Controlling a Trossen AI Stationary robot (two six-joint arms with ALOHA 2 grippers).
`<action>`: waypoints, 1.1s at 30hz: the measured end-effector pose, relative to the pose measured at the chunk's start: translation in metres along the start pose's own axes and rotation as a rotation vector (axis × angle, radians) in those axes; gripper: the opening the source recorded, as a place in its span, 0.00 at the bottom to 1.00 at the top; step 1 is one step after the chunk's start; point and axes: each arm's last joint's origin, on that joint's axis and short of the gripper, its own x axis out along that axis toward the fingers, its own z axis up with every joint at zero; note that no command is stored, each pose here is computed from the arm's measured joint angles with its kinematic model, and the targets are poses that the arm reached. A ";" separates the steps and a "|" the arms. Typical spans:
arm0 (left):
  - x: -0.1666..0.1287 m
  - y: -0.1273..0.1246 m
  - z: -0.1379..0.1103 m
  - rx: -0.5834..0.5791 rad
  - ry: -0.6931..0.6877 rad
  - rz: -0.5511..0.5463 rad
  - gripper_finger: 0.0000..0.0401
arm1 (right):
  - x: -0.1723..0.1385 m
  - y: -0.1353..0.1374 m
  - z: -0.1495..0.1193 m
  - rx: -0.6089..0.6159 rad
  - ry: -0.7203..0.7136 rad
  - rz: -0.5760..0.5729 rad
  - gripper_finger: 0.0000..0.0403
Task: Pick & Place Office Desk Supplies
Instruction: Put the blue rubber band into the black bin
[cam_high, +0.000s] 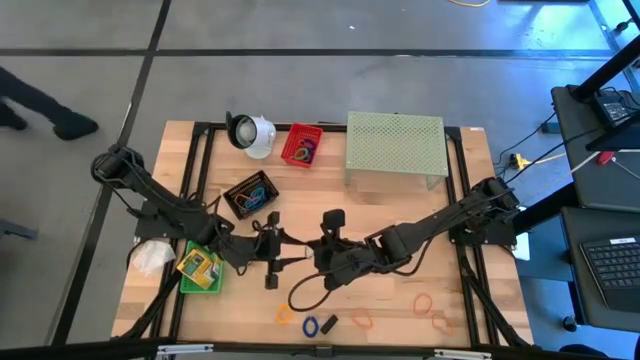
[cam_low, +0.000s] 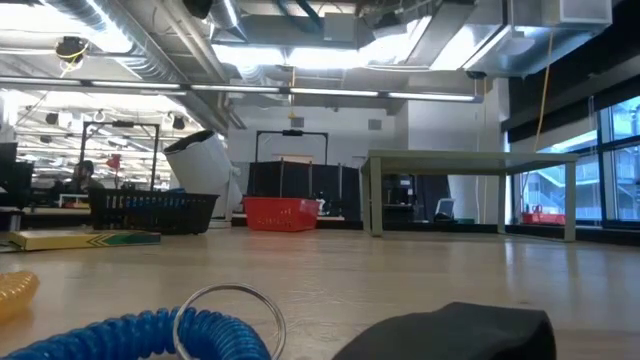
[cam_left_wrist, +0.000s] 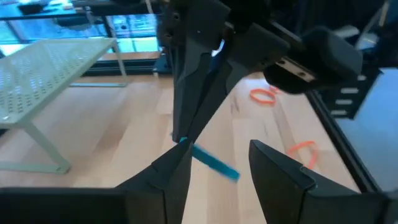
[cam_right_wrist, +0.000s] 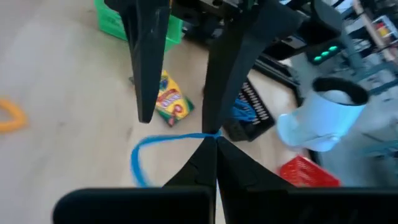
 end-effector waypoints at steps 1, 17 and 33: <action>0.000 0.001 0.000 -0.006 -0.003 0.012 0.39 | 0.000 0.000 0.000 -0.011 0.002 -0.012 0.01; -0.018 0.013 0.017 0.028 -0.079 0.134 0.39 | 0.000 -0.003 0.000 -0.054 0.012 -0.050 0.01; -0.004 0.009 -0.001 -0.075 0.007 0.152 0.39 | 0.001 -0.006 0.005 -0.144 -0.024 -0.092 0.00</action>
